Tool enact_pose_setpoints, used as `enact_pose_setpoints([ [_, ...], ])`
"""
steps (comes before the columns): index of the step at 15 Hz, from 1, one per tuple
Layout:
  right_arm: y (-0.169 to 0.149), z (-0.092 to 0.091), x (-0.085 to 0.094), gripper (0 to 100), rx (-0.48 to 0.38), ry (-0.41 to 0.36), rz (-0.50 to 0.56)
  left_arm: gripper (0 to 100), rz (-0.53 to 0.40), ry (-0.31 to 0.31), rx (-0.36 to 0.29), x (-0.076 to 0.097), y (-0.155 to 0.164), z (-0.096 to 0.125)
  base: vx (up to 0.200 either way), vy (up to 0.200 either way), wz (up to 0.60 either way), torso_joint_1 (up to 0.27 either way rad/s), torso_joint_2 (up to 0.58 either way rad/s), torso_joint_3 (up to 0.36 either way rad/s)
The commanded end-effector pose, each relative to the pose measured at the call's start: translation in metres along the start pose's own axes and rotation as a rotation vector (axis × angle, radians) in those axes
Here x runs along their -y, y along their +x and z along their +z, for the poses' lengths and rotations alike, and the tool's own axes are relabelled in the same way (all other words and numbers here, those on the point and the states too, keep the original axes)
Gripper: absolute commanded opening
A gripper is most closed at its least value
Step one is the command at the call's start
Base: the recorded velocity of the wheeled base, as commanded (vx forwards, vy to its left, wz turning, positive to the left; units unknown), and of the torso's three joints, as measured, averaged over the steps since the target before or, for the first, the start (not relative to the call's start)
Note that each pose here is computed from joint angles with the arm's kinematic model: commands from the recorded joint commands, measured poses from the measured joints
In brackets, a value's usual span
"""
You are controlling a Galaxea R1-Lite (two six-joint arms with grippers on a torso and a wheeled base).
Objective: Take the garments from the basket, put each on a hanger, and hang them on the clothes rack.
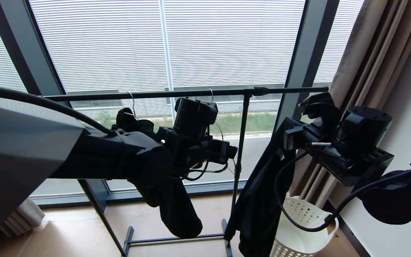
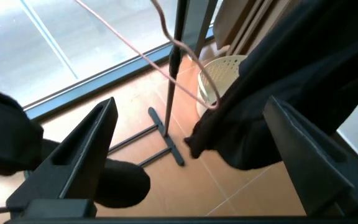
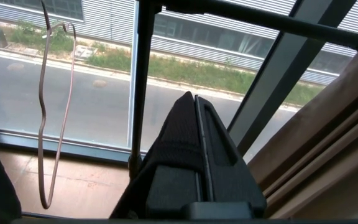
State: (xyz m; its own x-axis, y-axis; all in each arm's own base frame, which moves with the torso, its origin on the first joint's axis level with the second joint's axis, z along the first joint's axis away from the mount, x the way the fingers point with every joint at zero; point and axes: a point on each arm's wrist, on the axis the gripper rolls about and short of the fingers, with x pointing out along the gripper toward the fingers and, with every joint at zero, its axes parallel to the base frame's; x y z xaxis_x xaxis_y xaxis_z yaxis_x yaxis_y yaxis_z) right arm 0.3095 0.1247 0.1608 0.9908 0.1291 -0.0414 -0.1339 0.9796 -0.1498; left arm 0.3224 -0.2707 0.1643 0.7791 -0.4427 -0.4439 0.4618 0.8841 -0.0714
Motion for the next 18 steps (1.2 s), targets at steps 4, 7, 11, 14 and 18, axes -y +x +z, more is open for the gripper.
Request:
enact_pose_setpoints([
  [4, 0.001, -0.014, -0.015, 0, -0.041, -0.016, 0.036, 100, 0.008, 0.008, -0.039, 0.008, 0.057, -0.02, 0.0, 0.0, 0.0, 0.0, 0.0, 0.0],
  [7, -0.001, -0.016, -0.021, 0, -0.047, -0.021, 0.054, 100, 0.009, -0.003, -0.011, 0.003, 0.069, -0.014, 0.0, 0.0, 0.0, 0.0, 0.0, 0.0],
  [11, -0.003, -0.017, -0.026, 0, -0.05, -0.024, 0.071, 100, 0.015, -0.012, 0.012, 0.0, 0.078, -0.01, 0.0, 0.0, 0.0, 0.0, 0.0, 0.0],
  [14, 0.0, -0.021, -0.027, 0, -0.054, -0.029, 0.072, 100, 0.027, -0.02, 0.029, -0.005, 0.089, -0.008, 0.0, 0.0, 0.0, 0.0, 0.0, 0.0],
  [18, 0.001, -0.022, -0.028, 0, -0.057, -0.03, 0.072, 100, 0.044, -0.019, 0.003, -0.011, 0.098, -0.018, 0.0, 0.0, 0.0, 0.0, 0.0, 0.0],
])
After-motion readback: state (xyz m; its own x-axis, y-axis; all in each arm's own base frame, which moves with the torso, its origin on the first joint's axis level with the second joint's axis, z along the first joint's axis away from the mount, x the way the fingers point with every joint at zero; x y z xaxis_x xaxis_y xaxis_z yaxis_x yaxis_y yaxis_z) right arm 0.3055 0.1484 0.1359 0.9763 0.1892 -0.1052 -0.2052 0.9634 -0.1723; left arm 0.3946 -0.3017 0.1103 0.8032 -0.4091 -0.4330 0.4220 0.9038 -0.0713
